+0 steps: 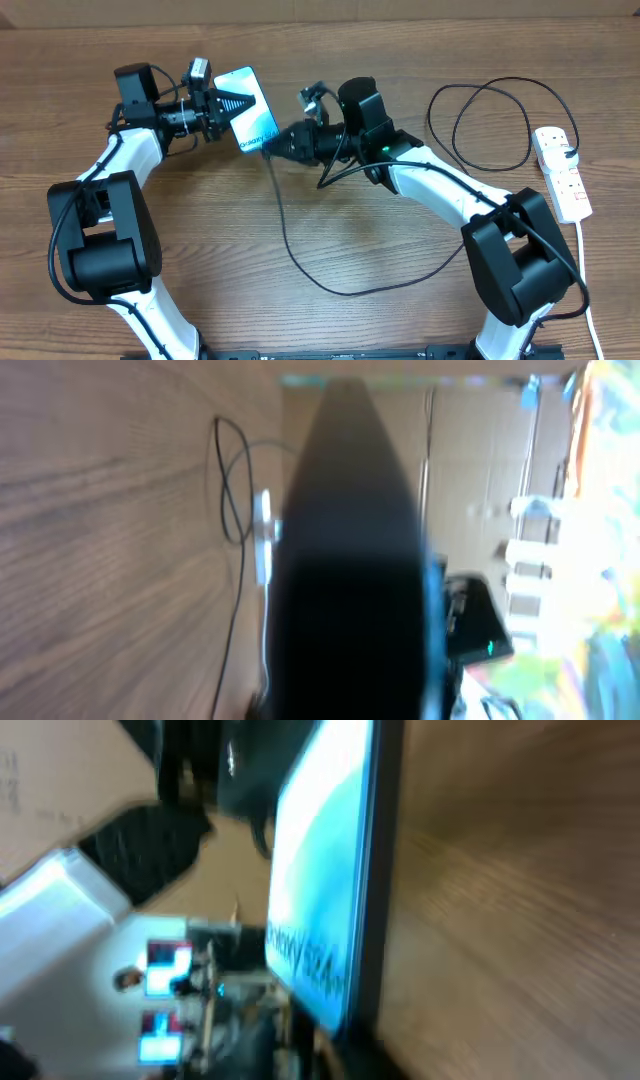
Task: Plug charger to phone and switch on socket
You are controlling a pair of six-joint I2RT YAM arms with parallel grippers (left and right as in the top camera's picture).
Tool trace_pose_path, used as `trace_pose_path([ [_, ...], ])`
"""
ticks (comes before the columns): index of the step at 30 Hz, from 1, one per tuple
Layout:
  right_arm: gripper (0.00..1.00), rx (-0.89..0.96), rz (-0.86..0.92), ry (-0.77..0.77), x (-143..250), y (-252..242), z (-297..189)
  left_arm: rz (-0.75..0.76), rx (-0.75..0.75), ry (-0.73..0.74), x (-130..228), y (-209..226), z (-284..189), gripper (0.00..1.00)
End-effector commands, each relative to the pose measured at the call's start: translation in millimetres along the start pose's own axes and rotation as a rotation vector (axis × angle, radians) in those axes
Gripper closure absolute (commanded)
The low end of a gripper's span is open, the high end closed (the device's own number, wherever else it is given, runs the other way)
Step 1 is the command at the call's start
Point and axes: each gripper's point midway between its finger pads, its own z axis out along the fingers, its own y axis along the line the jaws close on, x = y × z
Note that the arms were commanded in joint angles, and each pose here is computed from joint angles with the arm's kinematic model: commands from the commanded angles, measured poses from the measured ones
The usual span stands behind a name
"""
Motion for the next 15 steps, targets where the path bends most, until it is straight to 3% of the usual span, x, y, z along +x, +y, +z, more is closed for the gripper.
trace_pose_path([
  [1, 0.31, 0.042, -0.036, -0.121, -29, 5, -12, 0.021, 0.065, 0.089, 18, -16, 6, 0.96],
  [7, 0.03, 0.008, -0.054, -0.082, -25, 8, -18, 0.030, 0.065, 0.089, 18, -16, 6, 0.96],
  [15, 0.00, -0.156, -0.072, 0.122, 2, 19, -43, 0.051, 0.066, 0.087, 17, -17, 6, 0.96],
])
